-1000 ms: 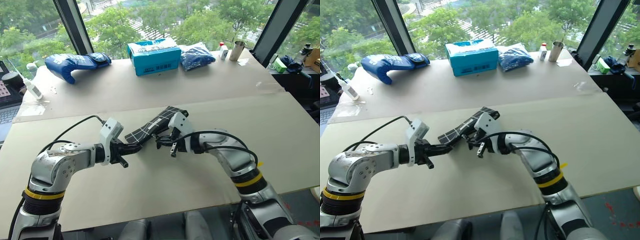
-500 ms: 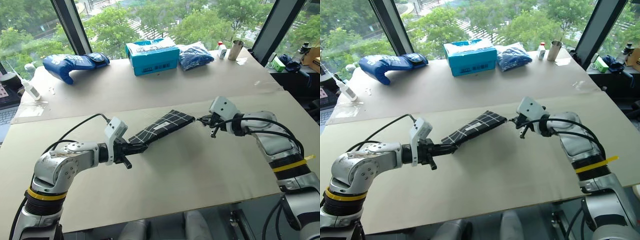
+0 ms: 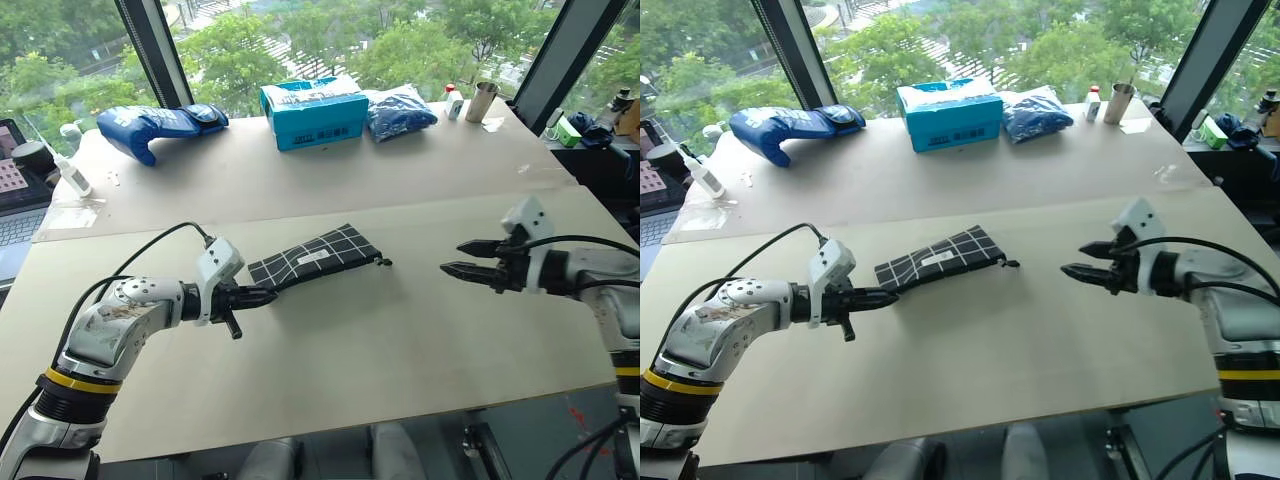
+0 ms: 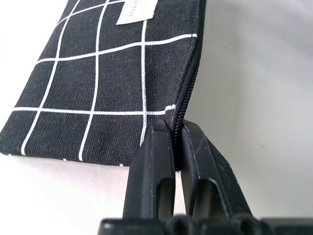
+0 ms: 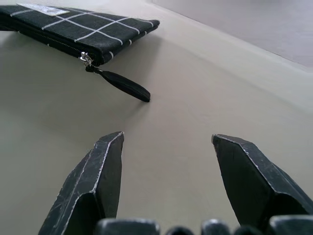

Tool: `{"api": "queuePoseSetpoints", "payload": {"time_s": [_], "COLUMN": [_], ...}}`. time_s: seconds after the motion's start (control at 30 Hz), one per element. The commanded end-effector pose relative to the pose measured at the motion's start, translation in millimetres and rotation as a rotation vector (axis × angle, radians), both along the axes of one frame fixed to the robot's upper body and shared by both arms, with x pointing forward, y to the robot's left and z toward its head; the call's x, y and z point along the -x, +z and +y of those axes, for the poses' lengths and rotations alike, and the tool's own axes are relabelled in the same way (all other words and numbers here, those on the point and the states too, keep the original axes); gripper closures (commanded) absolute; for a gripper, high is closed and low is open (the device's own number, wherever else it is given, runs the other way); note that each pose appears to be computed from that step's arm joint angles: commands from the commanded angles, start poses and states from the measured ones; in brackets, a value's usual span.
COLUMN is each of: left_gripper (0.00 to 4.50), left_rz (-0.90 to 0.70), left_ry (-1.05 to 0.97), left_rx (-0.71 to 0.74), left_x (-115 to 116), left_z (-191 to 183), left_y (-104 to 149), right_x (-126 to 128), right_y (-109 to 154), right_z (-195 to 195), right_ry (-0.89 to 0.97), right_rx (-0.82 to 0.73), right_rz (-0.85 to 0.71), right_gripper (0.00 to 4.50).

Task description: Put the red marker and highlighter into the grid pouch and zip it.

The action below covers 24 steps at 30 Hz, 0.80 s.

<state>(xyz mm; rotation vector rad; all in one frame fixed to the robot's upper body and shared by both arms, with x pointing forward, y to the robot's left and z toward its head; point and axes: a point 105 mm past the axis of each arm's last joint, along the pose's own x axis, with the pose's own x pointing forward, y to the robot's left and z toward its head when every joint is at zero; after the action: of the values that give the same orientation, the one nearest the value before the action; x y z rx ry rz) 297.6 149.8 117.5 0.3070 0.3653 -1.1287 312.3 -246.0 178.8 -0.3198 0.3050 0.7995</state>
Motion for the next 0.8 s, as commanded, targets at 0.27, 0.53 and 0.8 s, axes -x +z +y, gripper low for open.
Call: {"api": "queuePoseSetpoints", "payload": {"time_s": [0.27, 0.53, 0.8], "left_gripper": [4.5, 3.0, 0.22], "left_rz": [-0.183, -0.16, -0.095], "left_ry": [-0.179, -0.15, -0.145], "left_rx": [-0.039, -0.104, 0.008], "left_x": [-18, -20, 3], "left_z": [-16, -14, -17], "left_y": [2, -12, 8], "right_x": [32, 29, 26], "right_y": [12, 11, 5], "right_z": [0, 5, 19], "right_ry": [-0.025, -0.036, 0.031], "right_rx": [-0.019, -0.014, -0.013], "right_rz": [-0.044, -0.048, -0.02], "right_gripper": [1.28, 1.23, 1.23]}}
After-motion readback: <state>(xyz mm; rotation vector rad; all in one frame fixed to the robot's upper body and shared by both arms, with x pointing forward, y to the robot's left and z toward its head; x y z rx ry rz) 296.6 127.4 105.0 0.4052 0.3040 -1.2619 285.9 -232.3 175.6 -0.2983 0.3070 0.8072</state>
